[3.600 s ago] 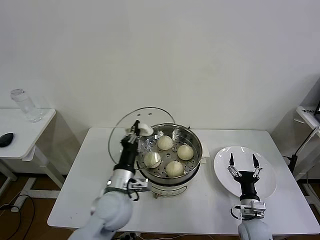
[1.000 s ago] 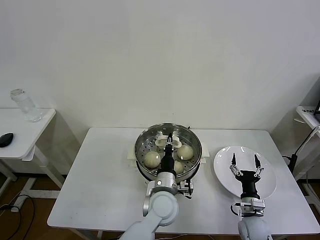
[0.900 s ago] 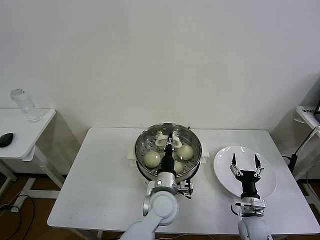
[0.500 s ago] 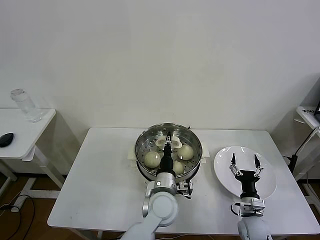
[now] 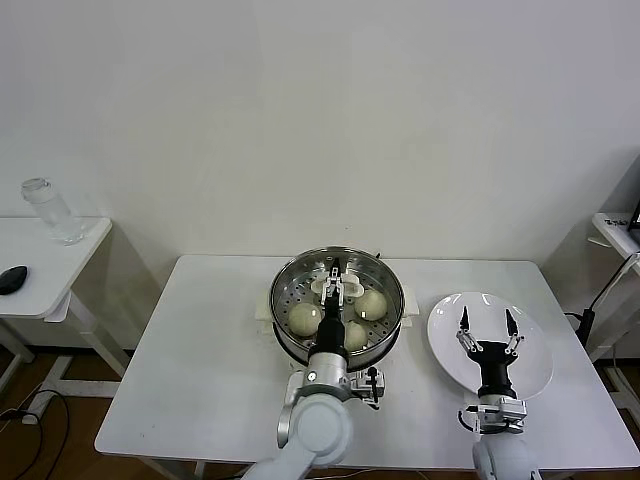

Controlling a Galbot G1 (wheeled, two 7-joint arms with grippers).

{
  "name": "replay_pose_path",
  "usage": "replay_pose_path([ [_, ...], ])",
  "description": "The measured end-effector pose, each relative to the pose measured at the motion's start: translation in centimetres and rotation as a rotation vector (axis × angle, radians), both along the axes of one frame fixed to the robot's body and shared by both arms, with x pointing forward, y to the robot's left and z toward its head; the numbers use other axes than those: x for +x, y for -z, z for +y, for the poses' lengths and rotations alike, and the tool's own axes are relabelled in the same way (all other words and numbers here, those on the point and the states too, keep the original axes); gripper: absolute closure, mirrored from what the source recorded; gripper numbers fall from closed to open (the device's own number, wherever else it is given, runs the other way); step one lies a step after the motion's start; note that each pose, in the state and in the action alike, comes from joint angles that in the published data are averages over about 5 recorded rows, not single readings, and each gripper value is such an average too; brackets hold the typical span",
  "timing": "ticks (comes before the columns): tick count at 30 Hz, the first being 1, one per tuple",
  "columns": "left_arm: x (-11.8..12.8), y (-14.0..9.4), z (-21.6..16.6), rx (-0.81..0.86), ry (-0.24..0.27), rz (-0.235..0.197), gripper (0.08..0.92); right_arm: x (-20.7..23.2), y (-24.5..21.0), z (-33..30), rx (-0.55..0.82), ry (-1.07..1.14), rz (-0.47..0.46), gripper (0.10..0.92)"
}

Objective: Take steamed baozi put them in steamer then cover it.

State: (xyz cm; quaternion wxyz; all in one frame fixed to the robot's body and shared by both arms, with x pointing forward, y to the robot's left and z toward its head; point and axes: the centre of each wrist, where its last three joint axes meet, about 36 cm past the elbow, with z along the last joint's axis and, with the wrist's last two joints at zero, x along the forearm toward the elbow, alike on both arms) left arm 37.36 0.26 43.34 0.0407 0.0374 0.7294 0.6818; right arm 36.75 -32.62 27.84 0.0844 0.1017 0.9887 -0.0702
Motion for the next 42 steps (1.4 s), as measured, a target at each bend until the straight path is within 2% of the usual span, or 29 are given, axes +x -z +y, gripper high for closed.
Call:
replay_pose_path([
  [3,-0.7,-0.5,0.5,-0.016,0.005,0.003,0.182,0.1,0.0,0.1,0.002,-0.001,-0.001,0.200],
  [10,-2.2,-2.6,3.2,-0.087,0.012,-0.001,0.177,-0.1,-0.4,-0.1,0.011,-0.006,0.014,0.200],
  [16,-2.6,-4.2,7.9,-0.222,0.016,-0.016,0.177,-0.5,-0.9,-0.1,0.050,-0.014,0.044,0.200],
  [21,-1.9,-4.1,12.9,-0.426,-0.018,-0.008,0.177,-0.7,-1.4,-0.1,0.101,-0.026,0.065,0.200],
  [25,-1.3,-3.0,17.2,-0.617,-0.043,0.018,0.177,-0.8,-1.8,0.0,0.147,-0.033,0.090,0.200],
  [29,-0.9,-0.7,21.4,-0.803,-0.045,0.053,0.177,-1.1,-2.0,0.2,0.183,-0.041,0.119,0.200],
  [35,-1.3,3.0,26.0,-1.035,-0.010,0.089,0.177,-1.6,-1.9,0.6,0.219,-0.051,0.157,0.200],
  [42,-2.5,5.9,28.8,-1.154,0.039,0.081,0.177,-2.2,-1.8,1.3,0.244,-0.057,0.178,0.200],
])
